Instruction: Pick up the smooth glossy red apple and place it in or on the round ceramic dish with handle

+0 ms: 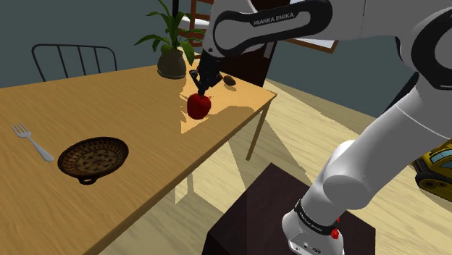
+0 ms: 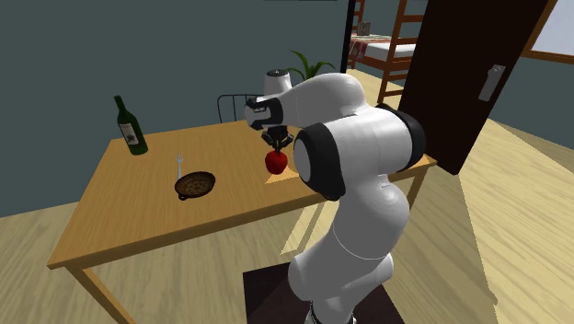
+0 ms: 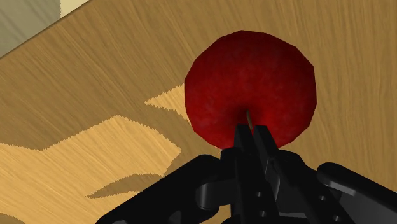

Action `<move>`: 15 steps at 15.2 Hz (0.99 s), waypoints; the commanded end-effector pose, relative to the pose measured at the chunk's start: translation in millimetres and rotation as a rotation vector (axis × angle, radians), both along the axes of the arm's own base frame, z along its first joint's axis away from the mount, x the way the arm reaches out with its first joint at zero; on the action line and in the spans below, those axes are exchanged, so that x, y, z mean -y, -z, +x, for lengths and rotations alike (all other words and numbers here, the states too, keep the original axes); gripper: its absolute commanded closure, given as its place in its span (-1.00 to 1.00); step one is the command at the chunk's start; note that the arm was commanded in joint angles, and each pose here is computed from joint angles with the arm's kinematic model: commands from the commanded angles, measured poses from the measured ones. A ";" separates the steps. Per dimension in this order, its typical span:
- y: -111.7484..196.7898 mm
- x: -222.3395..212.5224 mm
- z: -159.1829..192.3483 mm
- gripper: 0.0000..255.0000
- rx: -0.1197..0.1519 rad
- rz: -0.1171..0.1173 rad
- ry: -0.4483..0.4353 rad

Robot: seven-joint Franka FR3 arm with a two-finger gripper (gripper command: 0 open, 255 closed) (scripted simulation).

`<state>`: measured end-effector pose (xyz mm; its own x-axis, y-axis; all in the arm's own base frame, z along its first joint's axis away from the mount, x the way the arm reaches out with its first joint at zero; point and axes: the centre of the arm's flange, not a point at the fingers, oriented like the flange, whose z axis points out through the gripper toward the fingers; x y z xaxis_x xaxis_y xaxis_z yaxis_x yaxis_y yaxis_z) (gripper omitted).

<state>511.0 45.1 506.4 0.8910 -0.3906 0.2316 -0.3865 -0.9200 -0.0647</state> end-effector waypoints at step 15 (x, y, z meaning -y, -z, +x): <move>-59.5 -88.7 14.5 1.00 0.000 0.000 0.000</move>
<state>524.2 121.0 564.2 0.8916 -0.3892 0.2313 -0.3853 -0.9206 -0.0638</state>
